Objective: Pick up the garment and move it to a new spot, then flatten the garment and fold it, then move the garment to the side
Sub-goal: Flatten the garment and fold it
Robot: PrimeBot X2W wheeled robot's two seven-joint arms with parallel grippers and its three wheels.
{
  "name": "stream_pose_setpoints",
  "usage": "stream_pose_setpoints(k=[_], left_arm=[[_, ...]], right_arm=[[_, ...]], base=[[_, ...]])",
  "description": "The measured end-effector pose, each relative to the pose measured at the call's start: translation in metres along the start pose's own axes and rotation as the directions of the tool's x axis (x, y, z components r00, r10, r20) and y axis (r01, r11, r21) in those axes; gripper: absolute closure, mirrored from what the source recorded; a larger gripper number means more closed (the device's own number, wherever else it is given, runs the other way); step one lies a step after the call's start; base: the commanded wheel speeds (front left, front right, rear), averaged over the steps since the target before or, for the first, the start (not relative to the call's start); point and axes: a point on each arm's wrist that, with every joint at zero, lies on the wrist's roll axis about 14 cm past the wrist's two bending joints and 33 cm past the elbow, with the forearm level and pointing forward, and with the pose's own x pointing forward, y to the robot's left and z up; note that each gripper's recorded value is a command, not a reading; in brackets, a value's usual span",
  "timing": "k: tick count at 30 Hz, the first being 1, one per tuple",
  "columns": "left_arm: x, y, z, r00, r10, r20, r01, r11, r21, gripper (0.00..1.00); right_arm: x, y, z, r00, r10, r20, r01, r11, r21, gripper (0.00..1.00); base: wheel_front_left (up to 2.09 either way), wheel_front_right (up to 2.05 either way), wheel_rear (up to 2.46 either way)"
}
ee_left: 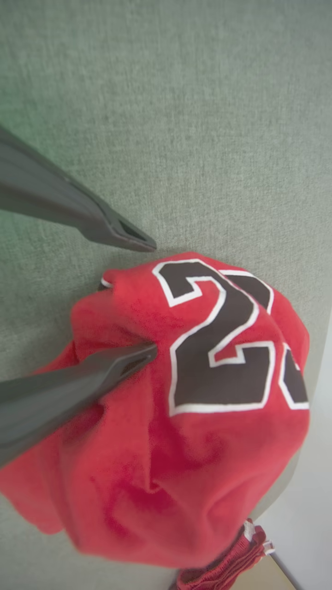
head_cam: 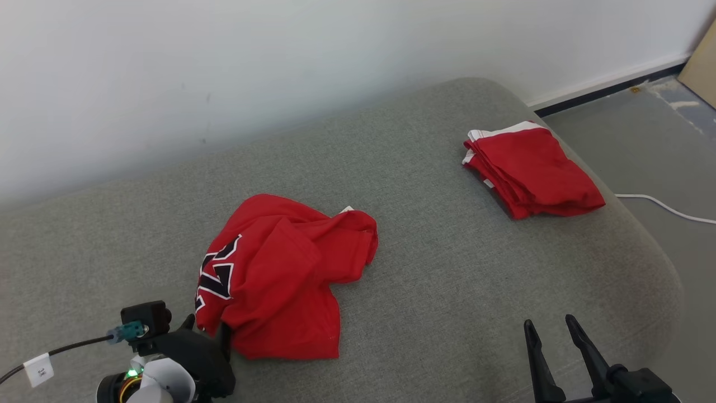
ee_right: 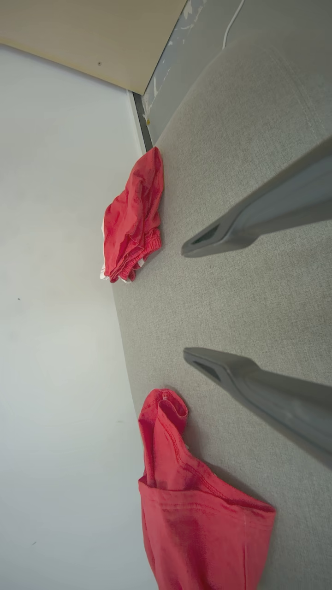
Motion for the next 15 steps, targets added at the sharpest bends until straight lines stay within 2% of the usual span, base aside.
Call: stream_pose_setpoints(k=[3, 4, 5, 6, 11, 15], left_arm=[[0.006, -0.004, -0.007, 0.999, -0.011, -0.038, 0.01, 1.0, -0.009, 0.0], [0.008, -0.007, -0.008, 0.999, -0.019, -0.044, 0.019, 1.0, -0.009, 0.5], [0.01, -0.011, -0.009, 0.998, -0.031, -0.045, 0.031, 0.999, -0.012, 0.94], [0.011, -0.016, -0.008, 0.998, -0.045, -0.042, 0.044, 0.999, -0.016, 1.0], [0.016, -0.033, 0.023, 0.992, -0.092, 0.082, 0.091, 0.996, 0.017, 1.0], [0.02, -0.065, 0.075, 0.954, -0.174, 0.244, 0.155, 0.983, 0.097, 1.0]], right_arm=[[-0.002, -0.005, -0.002, 1.0, -0.017, -0.008, 0.017, 1.0, -0.003, 0.0], [-0.002, -0.006, -0.002, 1.0, -0.022, -0.009, 0.022, 1.0, -0.003, 0.0], [-0.002, -0.007, -0.002, 1.0, -0.026, -0.01, 0.025, 1.0, -0.004, 0.0], [-0.002, -0.008, -0.002, 1.0, -0.029, -0.011, 0.029, 1.0, -0.004, 0.0], [0.0, -0.005, -0.002, 1.0, -0.023, -0.01, 0.023, 1.0, 0.0, 0.0], [0.004, 0.001, -0.002, 1.0, -0.003, -0.008, 0.003, 1.0, 0.003, 0.0]], base=[[0.0, 0.0, 0.0], [0.0, 0.0, 0.0], [0.0, 0.0, 0.0], [0.0, 0.0, 0.0], [0.0, 0.0, 0.0], [0.0, 0.0, 0.0]])
